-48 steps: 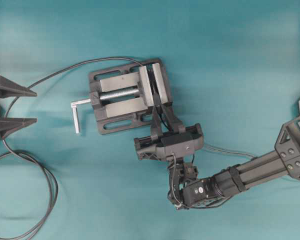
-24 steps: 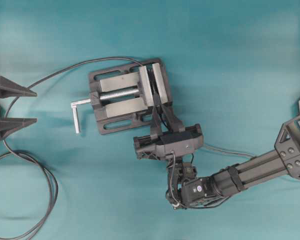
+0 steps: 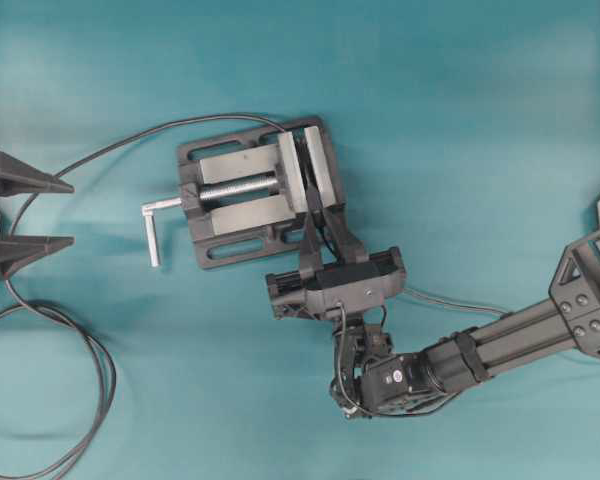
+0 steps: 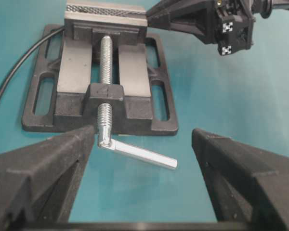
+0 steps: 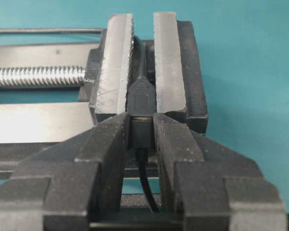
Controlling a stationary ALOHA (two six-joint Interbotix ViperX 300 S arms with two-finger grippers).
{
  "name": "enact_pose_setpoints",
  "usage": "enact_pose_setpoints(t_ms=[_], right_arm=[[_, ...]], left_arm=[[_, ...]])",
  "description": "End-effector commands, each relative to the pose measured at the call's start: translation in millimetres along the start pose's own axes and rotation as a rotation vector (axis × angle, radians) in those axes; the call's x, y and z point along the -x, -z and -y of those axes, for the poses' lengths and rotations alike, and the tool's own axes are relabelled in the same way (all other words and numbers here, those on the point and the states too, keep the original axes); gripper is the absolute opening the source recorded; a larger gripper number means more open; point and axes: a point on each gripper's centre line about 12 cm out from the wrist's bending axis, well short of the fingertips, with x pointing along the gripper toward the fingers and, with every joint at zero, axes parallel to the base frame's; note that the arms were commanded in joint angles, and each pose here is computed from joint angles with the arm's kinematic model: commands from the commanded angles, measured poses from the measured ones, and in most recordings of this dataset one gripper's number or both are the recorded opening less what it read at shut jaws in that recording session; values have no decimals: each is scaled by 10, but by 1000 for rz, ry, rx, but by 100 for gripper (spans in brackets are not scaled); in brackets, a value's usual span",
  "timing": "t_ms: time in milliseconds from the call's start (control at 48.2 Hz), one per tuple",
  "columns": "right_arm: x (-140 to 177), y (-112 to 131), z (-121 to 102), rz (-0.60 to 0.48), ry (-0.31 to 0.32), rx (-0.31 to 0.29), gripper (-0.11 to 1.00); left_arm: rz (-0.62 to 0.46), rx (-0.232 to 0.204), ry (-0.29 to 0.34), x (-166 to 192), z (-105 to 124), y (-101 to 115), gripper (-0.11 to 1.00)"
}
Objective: Insert the USB cable into the fixed female connector.
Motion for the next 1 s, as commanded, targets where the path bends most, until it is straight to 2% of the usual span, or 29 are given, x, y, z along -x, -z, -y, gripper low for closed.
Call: enact_pose_setpoints(t_ms=[0,436,809,975], right_arm=[[-779,-320,71,5,184,-61,20],[-737,-291,22,-35,139,-56,20],[-727,-310,14,-31,141,-60,20],[-721,-304,17,-32,141,-60,31]], left_arm=[[4,-5,4,-14,10,-40,99],[3,-5,2,-13,7,-34,99],[4,-5,2,-14,8,-40,99],[4,-5,2,-14,8,-40,99]])
